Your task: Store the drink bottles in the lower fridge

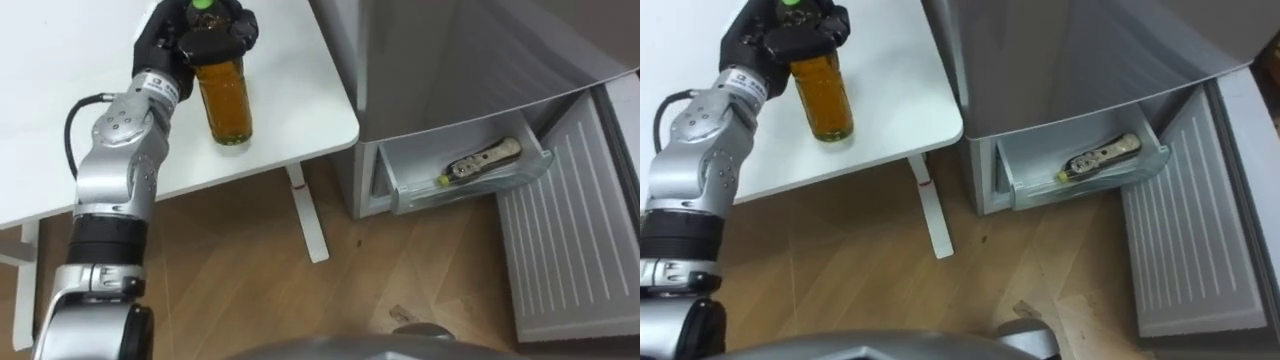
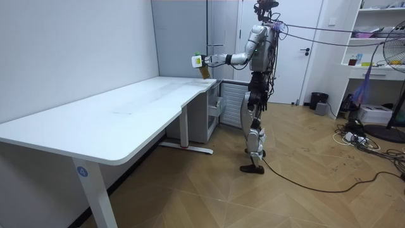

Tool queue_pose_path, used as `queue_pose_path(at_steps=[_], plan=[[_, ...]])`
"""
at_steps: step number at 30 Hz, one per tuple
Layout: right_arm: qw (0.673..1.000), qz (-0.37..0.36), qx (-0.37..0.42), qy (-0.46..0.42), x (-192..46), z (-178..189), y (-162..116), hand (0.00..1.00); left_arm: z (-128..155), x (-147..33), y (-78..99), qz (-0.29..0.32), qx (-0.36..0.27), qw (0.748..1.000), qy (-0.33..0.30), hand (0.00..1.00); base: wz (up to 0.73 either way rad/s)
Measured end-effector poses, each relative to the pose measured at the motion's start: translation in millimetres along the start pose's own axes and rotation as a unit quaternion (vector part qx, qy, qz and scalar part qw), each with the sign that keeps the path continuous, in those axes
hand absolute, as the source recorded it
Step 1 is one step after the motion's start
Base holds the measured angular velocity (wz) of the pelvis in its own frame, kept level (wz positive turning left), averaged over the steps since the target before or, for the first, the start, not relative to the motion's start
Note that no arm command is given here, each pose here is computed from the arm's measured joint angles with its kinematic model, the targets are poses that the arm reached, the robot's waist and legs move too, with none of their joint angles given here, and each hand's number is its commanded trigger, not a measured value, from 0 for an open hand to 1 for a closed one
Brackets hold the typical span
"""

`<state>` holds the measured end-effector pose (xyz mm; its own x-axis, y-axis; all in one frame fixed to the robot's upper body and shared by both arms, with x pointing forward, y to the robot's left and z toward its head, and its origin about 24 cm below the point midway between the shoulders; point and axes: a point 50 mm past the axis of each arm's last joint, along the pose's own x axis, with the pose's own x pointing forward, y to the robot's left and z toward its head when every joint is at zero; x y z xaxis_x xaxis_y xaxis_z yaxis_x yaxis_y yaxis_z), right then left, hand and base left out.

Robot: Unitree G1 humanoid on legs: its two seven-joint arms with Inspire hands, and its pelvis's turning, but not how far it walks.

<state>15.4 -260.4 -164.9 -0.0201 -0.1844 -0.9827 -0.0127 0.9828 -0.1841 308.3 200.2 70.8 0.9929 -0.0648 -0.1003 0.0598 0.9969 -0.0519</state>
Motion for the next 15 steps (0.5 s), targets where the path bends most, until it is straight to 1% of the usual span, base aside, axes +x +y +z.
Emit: queue_pose_path(at_steps=[4, 6, 8, 15], plan=[[1.000, 0.003, -0.003, -0.016, -1, 13, 1, 0.00, -4, -14.0, -3.2, -0.004, -0.002, 1.000, -0.006, 1.00, 0.19], [1.000, 0.005, -0.016, -0.016, 0, 13, 3, 0.00, -3, -23.0, -6.0, -0.010, 0.001, 1.000, -0.015, 1.00, 0.12], [1.000, 0.007, -0.015, -0.013, 0, 11, 4, 0.00, -1, -28.1, -7.6, -0.014, 0.003, 1.000, -0.023, 1.00, 0.09], [0.999, 0.007, -0.034, -0.011, 0, 11, 6, 0.00, 3, -30.3, -9.6, -0.019, 0.006, 0.999, -0.032, 1.00, 0.09]])
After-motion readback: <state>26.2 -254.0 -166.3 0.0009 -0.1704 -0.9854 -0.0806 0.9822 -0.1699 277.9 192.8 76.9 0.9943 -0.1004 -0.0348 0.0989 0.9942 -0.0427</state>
